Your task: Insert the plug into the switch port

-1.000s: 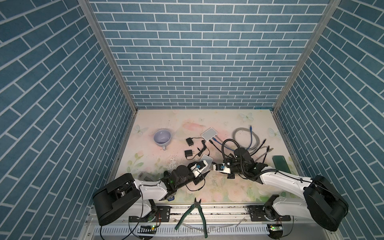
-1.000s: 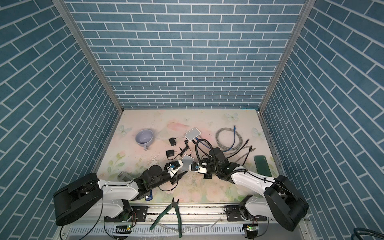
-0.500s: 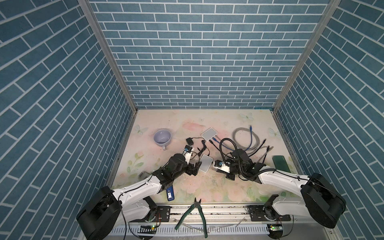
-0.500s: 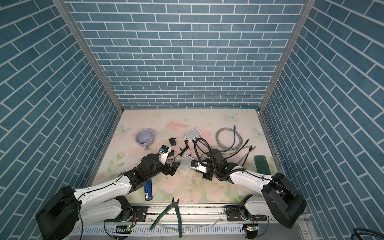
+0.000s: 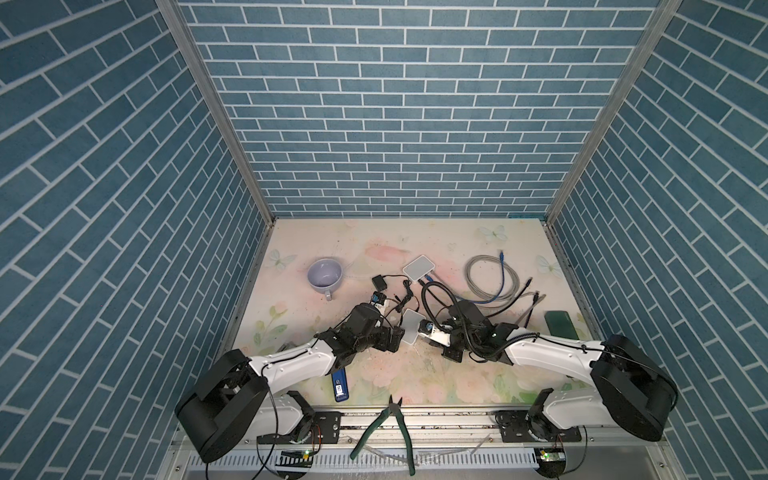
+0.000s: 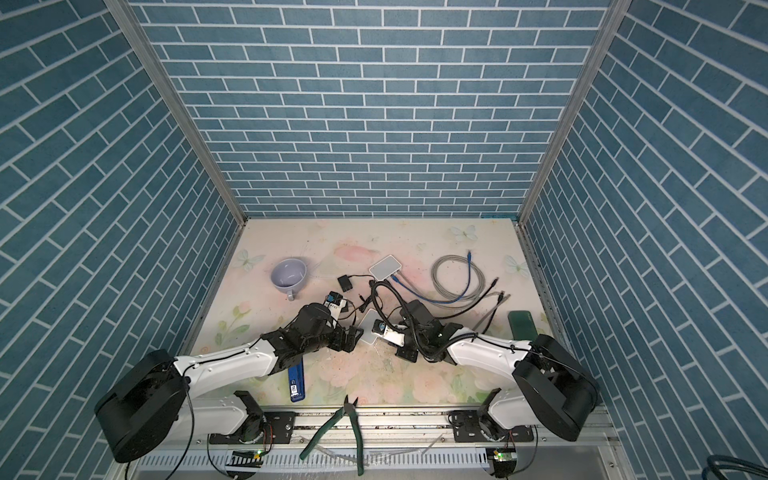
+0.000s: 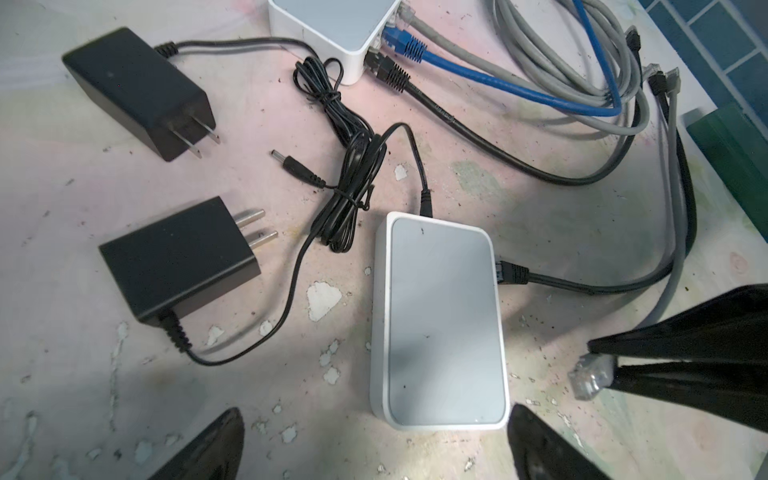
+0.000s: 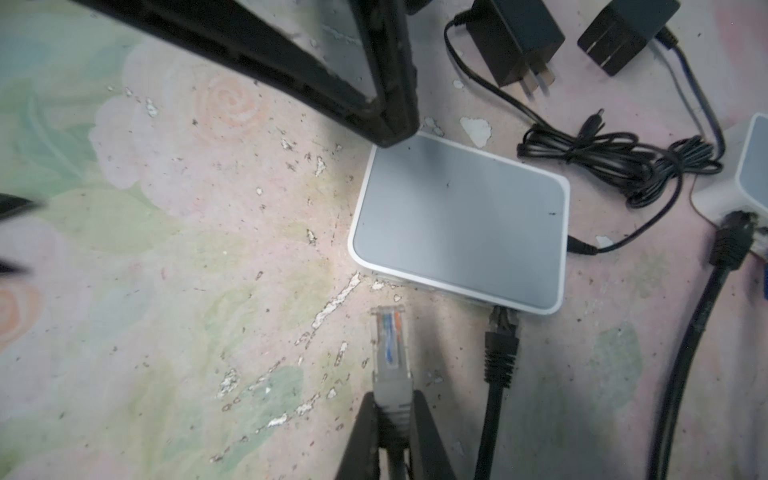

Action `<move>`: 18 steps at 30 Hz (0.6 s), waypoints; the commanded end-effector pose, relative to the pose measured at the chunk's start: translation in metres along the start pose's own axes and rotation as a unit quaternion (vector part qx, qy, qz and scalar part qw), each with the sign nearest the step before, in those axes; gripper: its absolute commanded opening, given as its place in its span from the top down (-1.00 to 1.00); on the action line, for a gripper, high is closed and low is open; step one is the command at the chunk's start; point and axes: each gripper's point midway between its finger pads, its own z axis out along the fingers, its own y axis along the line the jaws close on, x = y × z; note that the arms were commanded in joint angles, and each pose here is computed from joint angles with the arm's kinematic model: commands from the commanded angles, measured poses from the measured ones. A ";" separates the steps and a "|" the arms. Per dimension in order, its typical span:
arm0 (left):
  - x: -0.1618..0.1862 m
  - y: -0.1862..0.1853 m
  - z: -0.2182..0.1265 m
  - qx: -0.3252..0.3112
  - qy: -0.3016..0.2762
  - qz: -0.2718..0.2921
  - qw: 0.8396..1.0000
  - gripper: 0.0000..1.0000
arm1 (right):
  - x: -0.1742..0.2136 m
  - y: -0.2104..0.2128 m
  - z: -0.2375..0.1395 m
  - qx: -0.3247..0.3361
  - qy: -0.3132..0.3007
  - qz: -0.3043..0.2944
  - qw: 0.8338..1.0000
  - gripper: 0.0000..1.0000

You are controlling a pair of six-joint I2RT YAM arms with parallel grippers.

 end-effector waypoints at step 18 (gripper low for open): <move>-0.002 -0.003 0.023 0.019 -0.011 -0.079 0.997 -0.71 | -0.003 0.002 0.028 0.056 0.057 0.025 0.996 1.00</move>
